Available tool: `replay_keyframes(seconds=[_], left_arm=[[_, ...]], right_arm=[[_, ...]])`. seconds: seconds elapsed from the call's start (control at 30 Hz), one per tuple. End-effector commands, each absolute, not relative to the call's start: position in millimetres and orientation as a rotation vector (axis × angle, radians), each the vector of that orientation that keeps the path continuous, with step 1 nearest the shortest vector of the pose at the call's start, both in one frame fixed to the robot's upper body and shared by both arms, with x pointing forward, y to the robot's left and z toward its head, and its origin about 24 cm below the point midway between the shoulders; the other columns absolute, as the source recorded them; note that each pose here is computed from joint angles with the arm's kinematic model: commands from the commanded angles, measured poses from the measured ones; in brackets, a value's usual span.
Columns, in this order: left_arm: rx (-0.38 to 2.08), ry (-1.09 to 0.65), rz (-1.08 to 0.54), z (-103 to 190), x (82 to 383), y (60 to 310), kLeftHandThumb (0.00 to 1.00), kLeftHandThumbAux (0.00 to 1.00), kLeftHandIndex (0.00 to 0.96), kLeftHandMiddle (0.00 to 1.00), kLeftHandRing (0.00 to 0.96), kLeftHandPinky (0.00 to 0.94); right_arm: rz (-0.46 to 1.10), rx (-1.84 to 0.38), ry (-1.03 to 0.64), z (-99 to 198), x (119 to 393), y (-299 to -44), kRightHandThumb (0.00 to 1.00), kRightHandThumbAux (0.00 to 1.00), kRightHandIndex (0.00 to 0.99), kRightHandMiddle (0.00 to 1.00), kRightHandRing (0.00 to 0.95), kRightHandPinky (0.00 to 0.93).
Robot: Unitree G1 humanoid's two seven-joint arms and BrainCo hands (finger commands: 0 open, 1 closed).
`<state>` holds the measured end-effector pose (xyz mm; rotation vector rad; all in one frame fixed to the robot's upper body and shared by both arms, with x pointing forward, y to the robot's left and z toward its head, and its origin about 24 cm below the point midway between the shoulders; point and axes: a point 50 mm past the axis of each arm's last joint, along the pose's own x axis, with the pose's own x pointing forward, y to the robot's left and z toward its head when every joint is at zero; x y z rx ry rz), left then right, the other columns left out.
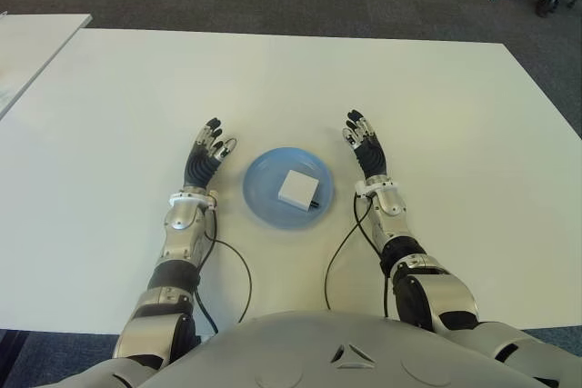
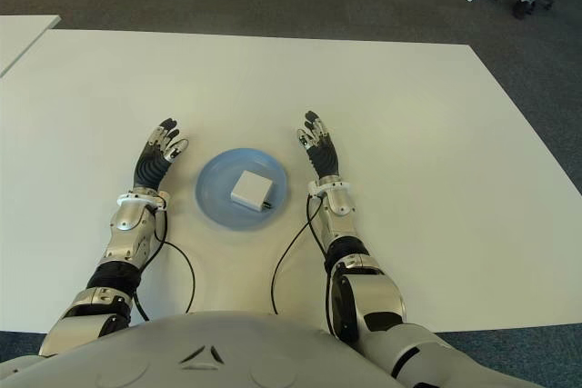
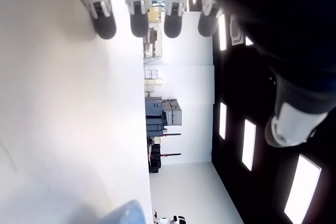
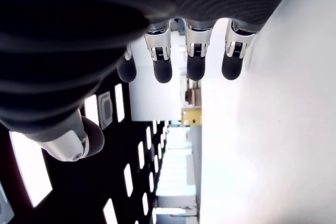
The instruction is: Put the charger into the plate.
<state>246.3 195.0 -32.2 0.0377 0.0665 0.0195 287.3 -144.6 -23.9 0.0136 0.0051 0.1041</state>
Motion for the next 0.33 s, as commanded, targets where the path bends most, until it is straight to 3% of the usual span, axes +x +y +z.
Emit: replay_keyframes(seconds=[0.03, 0.33], left_arm=[[0.04, 0.158, 0.006, -49.3, 234.7, 189.9, 0.0, 0.531, 0.0, 0.024, 0.0, 0.0], [0.051, 0.144, 0.004, -48.0, 235.7, 187.5, 0.0, 0.531, 0.0, 0.028, 0.0, 0.0]], right_arm=[[0.091, 0.013, 0.159, -52.5, 266.1, -148.4, 0.0, 0.52, 0.038, 0.099, 0.063, 0.014], [0.098, 0.016, 0.171, -53.7, 265.0, -146.6, 0.0, 0.523, 0.042, 0.1, 0.063, 0.021]])
